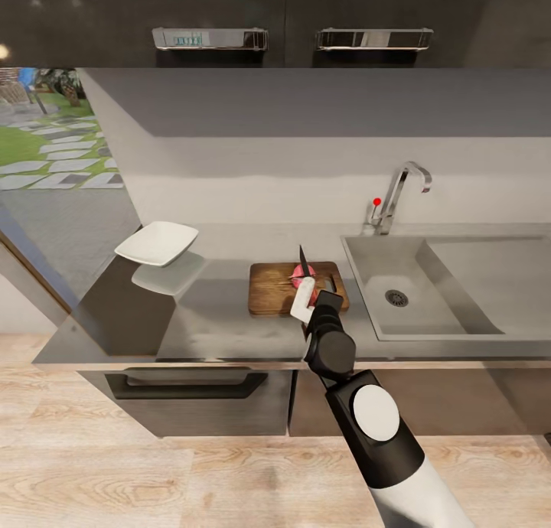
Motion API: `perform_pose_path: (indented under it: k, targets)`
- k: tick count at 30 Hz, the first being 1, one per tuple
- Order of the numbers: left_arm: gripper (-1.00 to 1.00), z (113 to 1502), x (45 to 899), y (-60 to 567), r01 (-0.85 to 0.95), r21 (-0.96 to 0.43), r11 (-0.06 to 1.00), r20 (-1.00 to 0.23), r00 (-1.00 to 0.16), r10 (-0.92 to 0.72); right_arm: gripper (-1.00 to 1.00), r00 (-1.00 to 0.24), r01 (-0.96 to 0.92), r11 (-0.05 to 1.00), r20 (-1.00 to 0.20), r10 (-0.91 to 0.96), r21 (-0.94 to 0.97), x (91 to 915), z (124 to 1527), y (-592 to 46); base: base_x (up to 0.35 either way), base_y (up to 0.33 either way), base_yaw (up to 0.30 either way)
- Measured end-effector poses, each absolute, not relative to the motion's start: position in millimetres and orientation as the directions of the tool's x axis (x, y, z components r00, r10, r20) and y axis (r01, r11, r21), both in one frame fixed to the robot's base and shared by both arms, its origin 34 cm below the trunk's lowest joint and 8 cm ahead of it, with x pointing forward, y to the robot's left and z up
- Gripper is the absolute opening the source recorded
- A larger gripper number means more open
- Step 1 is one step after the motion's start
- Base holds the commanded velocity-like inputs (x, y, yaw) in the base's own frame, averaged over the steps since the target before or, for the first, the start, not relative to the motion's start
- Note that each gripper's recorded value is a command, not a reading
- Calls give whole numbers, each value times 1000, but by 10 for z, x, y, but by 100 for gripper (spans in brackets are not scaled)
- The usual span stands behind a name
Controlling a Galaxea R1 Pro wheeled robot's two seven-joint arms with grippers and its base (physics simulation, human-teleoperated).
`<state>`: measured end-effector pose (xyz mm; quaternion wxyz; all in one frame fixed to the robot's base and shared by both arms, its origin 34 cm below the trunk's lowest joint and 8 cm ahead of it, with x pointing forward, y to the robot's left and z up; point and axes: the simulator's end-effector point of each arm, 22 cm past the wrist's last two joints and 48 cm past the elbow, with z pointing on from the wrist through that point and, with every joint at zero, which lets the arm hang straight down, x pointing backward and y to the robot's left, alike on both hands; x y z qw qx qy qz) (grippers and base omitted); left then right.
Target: In the kitchen, take the Vidalia onion out of the sink, dice it on the chopping board with the paring knife, put the diced onion into the bowl on the countertop, then place both the paring knife and the chopping board into the sink.
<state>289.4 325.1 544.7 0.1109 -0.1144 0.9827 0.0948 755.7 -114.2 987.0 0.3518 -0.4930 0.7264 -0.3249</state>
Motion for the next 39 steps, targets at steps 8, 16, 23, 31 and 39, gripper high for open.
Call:
perform_pose_path:
  k: [8, 16, 23, 31, 39]
  targets:
    - [100, 5448, 2896, 3252, -246, 161, 956, -240, -949, -204, -100, -263, -493, 296, -184, -947, -818, 7553, 9844, -1129, 0, 0, 0]
    - [100, 5448, 2896, 3252, -246, 161, 956, -240, -949, -204, -100, -247, -501, 284, -179, -952, -818, 7555, 9831, -1102, 0, 0, 0]
    - [100, 5448, 2896, 3253, -246, 161, 956, -240, -949, -204, -100, -227, -509, 267, -172, -959, -819, 7561, 9820, -1071, 0, 0, 0]
    - [100, 5448, 2897, 3252, -246, 161, 956, -241, -949, -204, -100, -224, -535, 268, -171, -959, -801, 7527, 9763, -1048, 0, 0, 0]
    - [100, 5448, 2896, 3253, -246, 162, 956, -241, -949, -204, -100, -225, -544, 270, -171, -959, -794, 7514, 9742, -1045, 0, 0, 0]
